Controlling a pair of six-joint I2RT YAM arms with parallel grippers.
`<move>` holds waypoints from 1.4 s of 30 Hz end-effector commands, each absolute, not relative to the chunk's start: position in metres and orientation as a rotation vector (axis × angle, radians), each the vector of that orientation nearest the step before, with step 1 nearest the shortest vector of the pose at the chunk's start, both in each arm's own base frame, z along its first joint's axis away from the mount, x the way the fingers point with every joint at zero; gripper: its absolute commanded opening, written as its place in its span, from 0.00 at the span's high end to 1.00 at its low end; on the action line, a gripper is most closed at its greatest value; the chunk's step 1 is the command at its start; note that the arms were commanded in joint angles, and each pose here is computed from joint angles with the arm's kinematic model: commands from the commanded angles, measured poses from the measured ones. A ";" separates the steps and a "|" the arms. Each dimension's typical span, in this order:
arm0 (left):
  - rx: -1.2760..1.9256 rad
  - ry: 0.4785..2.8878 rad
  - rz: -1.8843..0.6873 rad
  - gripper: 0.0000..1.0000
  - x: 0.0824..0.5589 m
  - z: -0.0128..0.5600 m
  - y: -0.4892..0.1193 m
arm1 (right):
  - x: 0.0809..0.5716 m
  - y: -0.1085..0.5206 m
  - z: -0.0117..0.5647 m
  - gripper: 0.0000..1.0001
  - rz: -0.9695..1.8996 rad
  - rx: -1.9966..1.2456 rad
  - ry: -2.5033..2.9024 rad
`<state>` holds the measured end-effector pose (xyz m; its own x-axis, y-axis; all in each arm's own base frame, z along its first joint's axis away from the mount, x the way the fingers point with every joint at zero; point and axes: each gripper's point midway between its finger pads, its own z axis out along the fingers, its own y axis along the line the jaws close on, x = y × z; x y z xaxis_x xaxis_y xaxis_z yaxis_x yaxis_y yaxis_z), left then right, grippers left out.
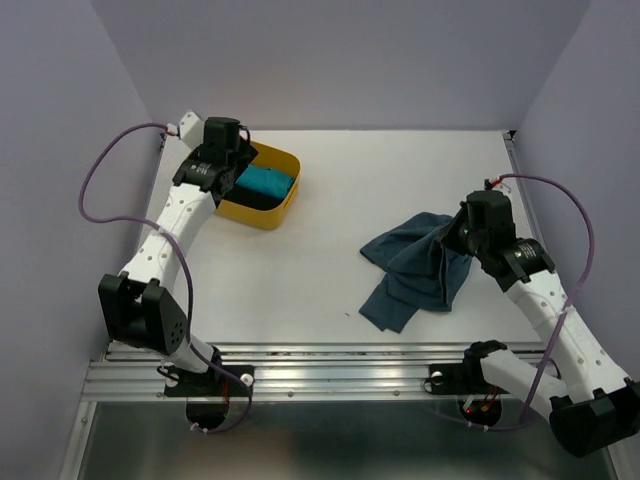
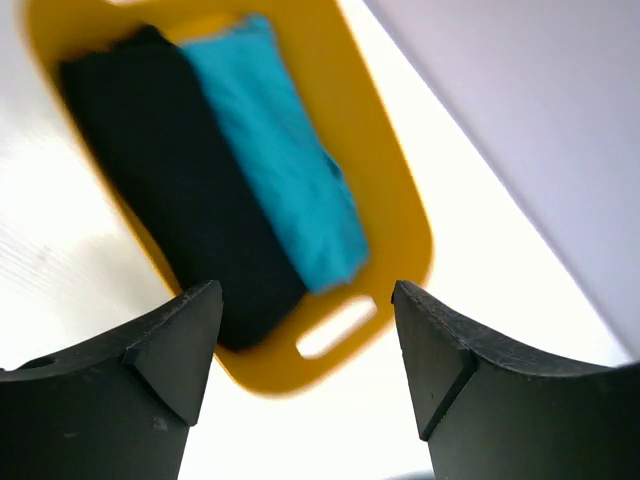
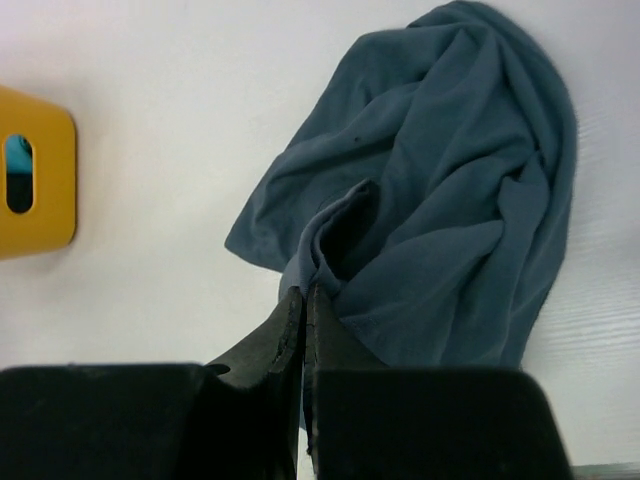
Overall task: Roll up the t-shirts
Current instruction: Move the bin to the corner of the board.
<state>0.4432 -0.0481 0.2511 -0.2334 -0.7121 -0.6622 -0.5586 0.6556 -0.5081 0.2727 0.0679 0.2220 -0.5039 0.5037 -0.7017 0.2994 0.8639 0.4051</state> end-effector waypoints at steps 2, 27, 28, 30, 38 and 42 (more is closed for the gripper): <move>-0.701 1.908 -0.281 0.21 0.408 0.311 -0.109 | 0.300 0.115 0.216 0.99 0.506 0.425 2.182; -0.515 1.767 -0.296 0.21 0.358 0.420 -0.085 | 0.337 0.174 0.400 0.99 0.497 0.185 1.806; -0.490 1.775 -0.286 0.20 0.359 0.420 -0.089 | 0.335 0.159 0.365 0.99 0.442 0.210 1.872; -0.462 1.788 -0.280 0.20 0.359 0.421 -0.094 | 0.323 0.107 0.347 0.99 0.336 0.344 1.865; -0.327 1.891 -0.208 0.20 0.360 0.379 -0.131 | 0.286 0.007 0.217 0.46 -0.040 0.687 2.041; -0.247 2.056 -0.162 0.20 0.358 0.325 -0.155 | 0.288 0.031 0.201 0.28 0.073 0.682 2.151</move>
<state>0.3581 -0.1421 0.3721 -0.3546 -0.3453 -0.8689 -0.1064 0.9382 -0.3294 0.2844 0.0183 0.1927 -0.4958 0.4340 -0.7522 0.4516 0.8687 0.2035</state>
